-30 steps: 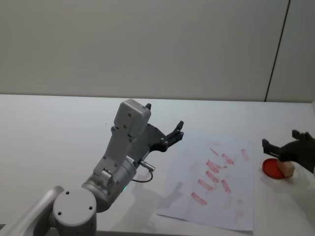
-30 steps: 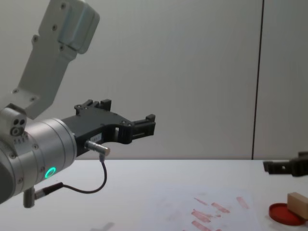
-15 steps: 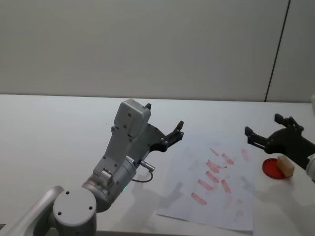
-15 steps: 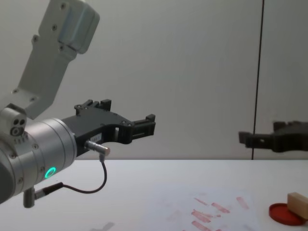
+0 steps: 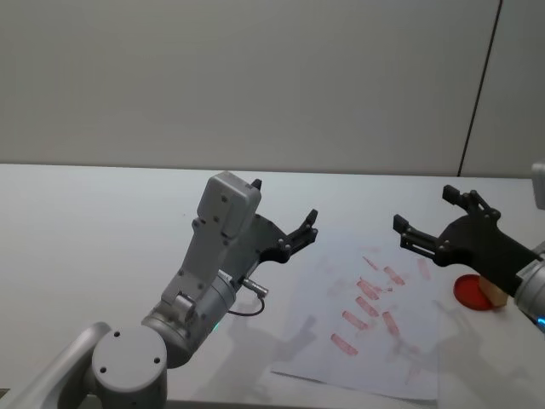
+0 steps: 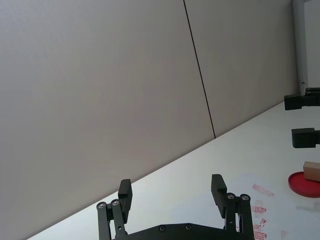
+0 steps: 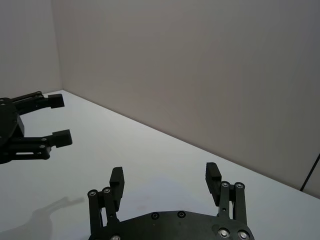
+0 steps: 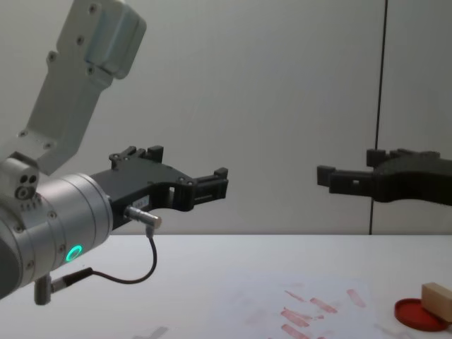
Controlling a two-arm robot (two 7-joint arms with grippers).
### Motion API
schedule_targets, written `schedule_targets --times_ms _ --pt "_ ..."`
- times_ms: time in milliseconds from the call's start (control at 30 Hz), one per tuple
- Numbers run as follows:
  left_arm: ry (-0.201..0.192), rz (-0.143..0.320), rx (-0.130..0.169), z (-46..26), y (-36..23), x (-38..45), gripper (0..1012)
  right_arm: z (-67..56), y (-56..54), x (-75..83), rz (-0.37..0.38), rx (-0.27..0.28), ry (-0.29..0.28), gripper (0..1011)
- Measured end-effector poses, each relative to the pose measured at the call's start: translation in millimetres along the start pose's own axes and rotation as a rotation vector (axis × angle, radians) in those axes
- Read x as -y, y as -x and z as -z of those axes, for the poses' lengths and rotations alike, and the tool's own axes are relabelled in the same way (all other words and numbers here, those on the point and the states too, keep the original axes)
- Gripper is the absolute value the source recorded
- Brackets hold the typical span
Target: Use the one hand to pick up the stamp and affix it onto the A4 paper.
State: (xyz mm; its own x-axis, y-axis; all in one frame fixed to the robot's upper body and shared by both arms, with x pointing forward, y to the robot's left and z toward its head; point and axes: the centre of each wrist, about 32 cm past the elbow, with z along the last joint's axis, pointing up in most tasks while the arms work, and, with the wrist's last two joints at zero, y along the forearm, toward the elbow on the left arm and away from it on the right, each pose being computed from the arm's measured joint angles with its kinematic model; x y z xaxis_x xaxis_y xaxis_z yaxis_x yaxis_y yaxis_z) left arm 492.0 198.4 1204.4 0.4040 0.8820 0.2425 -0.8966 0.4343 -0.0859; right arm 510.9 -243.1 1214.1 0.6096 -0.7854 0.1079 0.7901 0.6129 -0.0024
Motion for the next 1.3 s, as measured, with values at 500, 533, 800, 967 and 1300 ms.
schedule_targets --times_ms 500,533,800,967,1300 --pt "0.0 0.0 0.0 0.0 0.0 0.0 1002 -4.2 6.2 0.9 -0.042 0.007 -0.037 1001" --pt "0.0 0.0 0.0 0.0 0.0 0.0 1002 -4.4 6.6 0.9 -0.045 0.008 -0.038 1001" --pt "0.0 0.0 0.0 0.0 0.0 0.0 1002 -5.2 7.6 1.2 -0.052 0.01 -0.046 1001" --pt "0.0 0.0 0.0 0.0 0.0 0.0 1002 -5.5 8.1 1.2 -0.055 0.01 -0.048 1001" --pt "0.0 0.0 0.0 0.0 0.0 0.0 1002 -5.8 8.6 1.2 -0.058 0.01 -0.051 1001"
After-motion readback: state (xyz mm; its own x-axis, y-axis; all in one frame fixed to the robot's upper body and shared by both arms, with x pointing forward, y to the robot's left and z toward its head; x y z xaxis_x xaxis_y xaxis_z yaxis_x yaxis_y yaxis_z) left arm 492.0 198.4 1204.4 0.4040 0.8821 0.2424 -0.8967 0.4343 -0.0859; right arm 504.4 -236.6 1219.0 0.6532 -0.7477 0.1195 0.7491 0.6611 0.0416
